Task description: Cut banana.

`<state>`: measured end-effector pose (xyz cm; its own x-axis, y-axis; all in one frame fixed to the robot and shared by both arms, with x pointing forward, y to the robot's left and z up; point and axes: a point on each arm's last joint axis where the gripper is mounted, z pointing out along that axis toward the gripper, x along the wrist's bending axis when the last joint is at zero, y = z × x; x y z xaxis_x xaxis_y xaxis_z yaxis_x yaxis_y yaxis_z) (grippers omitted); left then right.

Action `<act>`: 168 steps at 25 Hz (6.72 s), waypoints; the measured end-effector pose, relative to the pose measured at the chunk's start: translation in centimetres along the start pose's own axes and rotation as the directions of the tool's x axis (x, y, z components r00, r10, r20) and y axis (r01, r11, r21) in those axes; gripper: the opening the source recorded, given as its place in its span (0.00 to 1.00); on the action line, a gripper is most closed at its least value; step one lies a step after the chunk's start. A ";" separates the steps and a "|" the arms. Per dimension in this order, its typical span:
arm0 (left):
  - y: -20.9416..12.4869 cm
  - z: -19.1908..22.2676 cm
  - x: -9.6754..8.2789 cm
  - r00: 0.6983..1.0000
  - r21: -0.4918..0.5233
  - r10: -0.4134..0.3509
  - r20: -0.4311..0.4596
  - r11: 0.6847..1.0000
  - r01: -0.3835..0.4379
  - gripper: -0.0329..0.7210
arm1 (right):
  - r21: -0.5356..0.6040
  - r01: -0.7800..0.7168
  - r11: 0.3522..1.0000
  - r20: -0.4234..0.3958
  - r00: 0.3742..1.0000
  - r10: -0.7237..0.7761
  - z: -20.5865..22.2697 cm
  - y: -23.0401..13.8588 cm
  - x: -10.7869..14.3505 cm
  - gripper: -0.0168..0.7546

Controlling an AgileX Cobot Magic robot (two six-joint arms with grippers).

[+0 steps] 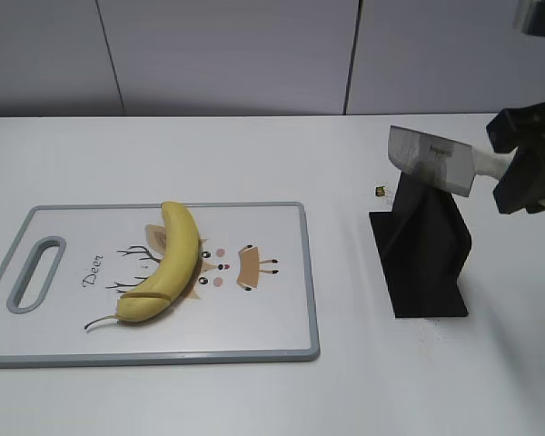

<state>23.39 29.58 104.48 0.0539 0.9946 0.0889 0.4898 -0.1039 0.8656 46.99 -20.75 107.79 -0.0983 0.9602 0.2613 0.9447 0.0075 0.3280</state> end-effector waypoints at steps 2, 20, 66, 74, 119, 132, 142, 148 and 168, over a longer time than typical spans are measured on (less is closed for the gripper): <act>0.0 0.0 0.0 1.000 0.000 0.000 0.000 1.000 0.000 0.74 | -0.022 0.012 1.000 -0.004 1.000 -0.012 -0.9 0.4 0.3 0.23; 0.0 0.0 0.0 1.000 0.000 0.000 0.000 1.000 0.000 0.74 | -0.118 0.096 0.988 0.055 0.994 -0.090 -7.7 2.8 1.5 0.23; 18.8 14.1 -2.5 0.526 -0.218 0.500 0.688 0.834 -0.507 0.82 | -0.206 0.841 0.501 -0.231 0.456 -0.860 -0.7 8.2 5.5 0.23; 21.0 18.2 -2.5 0.390 -0.338 0.580 0.715 0.775 -0.534 0.82 | -0.249 0.923 0.292 -0.267 0.224 -0.937 2.7 7.6 8.2 0.23; 15.3 26.4 -7.9 0.151 -0.188 0.549 0.822 0.512 -0.838 0.03 | -0.035 0.977 0.211 -0.299 0.192 -0.935 12.5 6.5 11.5 0.23; 10.3 30.6 -10.8 0.190 -0.084 0.518 0.834 0.460 -0.884 0.03 | 0.106 0.968 0.226 -0.337 0.248 -0.908 16.4 5.7 10.7 0.24; 9.6 30.8 -10.6 0.183 -0.076 0.523 0.833 0.435 -0.897 0.03 | 0.184 0.960 0.212 -0.344 0.265 -0.901 18.7 4.4 11.4 0.24; 7.6 30.8 -10.4 0.219 -0.037 0.499 0.838 0.453 -0.890 0.03 | 0.186 0.961 0.205 -0.337 0.258 -0.905 18.8 4.3 11.6 0.24; 6.8 31.0 -10.4 0.250 -0.026 0.521 0.816 0.464 -0.885 0.03 | 0.223 0.957 0.186 -0.353 0.257 -0.899 21.7 3.8 11.0 0.25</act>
<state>53.17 18.42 94.15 0.9789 0.1914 0.0714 0.1571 -0.9287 0.3360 56.33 -4.12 92.21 -0.9855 0.1417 0.0929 0.1516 0.9824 0.1088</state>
